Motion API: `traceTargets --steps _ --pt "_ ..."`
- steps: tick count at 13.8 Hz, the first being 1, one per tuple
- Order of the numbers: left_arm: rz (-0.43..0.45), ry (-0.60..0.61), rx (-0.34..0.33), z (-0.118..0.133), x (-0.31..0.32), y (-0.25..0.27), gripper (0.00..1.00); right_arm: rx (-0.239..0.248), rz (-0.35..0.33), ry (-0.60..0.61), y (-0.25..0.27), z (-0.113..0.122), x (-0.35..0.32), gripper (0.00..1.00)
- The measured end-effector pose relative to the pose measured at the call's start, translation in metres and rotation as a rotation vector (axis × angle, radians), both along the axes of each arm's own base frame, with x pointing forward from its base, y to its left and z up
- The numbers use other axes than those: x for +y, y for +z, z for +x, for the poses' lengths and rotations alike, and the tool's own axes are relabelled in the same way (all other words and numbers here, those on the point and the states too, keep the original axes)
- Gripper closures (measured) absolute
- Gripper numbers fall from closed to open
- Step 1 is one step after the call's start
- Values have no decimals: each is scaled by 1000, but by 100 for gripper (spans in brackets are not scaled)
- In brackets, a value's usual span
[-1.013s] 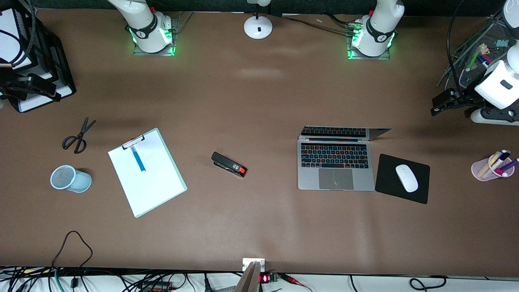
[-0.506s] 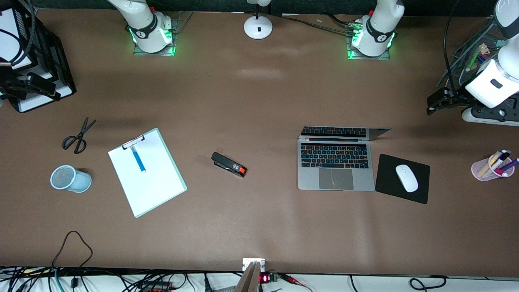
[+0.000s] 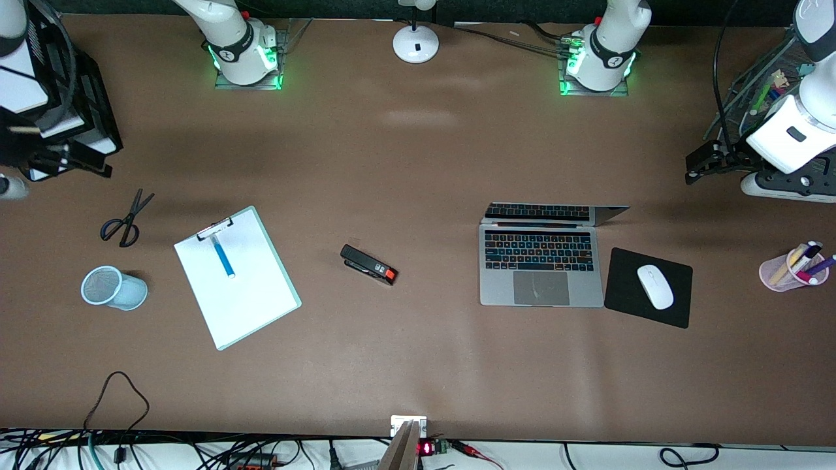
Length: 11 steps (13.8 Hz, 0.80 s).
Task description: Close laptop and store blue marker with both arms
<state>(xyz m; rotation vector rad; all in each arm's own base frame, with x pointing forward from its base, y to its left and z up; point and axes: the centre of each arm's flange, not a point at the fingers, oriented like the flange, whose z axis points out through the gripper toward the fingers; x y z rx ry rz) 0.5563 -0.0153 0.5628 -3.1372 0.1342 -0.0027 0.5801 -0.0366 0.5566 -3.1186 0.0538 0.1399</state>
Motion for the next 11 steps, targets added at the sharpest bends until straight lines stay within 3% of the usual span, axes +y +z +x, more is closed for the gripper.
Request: traceTargets --steps 6,11 --pt "0 -5 0 0 -3 0 0 5 -4 38 -67 40 21 0" --pt "0 -9 -5 0 -5 3 0 45 -15 76 -120 59 38 0"
